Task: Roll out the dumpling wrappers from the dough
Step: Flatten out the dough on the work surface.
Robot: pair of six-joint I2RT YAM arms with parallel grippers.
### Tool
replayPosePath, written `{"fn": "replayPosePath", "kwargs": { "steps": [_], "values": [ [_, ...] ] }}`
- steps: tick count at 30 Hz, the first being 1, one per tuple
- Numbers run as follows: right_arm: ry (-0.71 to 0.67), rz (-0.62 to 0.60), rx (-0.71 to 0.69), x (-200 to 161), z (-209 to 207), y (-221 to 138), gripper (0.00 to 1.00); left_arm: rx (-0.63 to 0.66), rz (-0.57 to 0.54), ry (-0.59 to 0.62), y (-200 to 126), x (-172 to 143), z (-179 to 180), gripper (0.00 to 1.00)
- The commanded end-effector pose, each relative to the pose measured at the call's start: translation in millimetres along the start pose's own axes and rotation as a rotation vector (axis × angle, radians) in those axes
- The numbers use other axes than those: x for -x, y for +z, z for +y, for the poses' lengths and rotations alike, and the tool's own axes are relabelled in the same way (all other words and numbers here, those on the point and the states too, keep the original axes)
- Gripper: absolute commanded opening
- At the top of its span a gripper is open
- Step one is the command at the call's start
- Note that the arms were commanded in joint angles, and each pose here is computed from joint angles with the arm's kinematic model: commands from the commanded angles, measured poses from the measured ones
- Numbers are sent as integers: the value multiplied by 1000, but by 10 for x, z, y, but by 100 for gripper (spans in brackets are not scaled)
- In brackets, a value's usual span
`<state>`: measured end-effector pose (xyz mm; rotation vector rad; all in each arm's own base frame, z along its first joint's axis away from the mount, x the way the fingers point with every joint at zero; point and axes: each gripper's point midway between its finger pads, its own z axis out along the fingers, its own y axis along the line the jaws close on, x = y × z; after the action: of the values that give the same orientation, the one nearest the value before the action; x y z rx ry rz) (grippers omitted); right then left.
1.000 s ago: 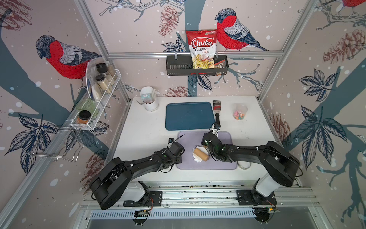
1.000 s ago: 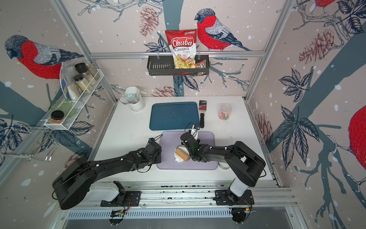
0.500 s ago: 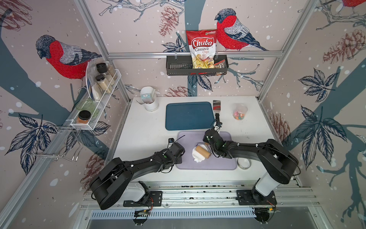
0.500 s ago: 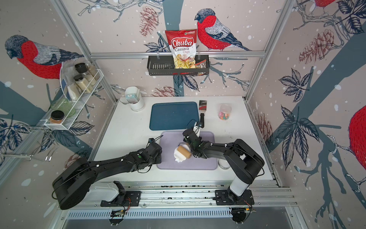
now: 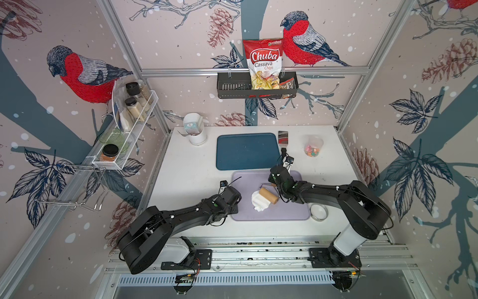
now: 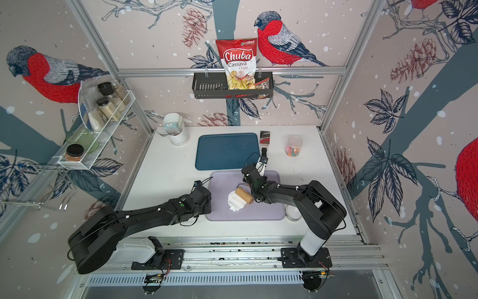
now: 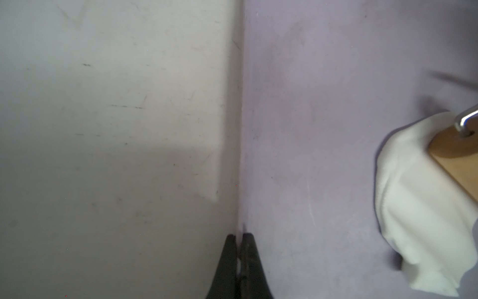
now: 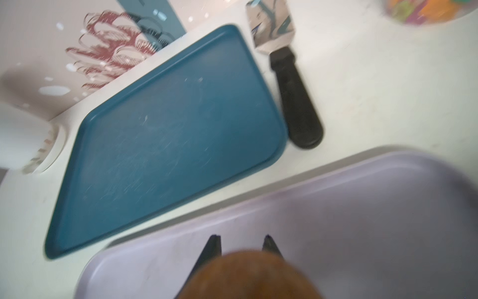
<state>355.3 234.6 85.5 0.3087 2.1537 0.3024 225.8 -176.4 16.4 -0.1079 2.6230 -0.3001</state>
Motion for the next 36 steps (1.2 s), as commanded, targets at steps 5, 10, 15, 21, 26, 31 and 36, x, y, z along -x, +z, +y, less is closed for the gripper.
{"fn": "replayPosePath", "kwargs": {
  "steps": [5,10,15,21,26,31,36],
  "values": [
    [-233,171,37,-731,378,-190,0,97,16,-11,-34,-66,223,0],
    [-146,38,-92,-75,-170,-7,0,139,18,8,-38,-79,305,0],
    [-203,99,-2,-386,204,-128,0,151,15,5,-35,-80,330,0],
    [-89,143,-18,-385,35,54,0,141,15,2,-42,-89,317,0],
    [-143,68,-65,-204,2,86,0,145,6,-2,-51,-81,329,0],
    [-196,121,5,-618,323,-45,0,156,0,-16,-48,-90,350,0],
    [-2,64,-29,-49,-163,229,0,131,-3,-19,-41,-99,305,0]
  ]
}}
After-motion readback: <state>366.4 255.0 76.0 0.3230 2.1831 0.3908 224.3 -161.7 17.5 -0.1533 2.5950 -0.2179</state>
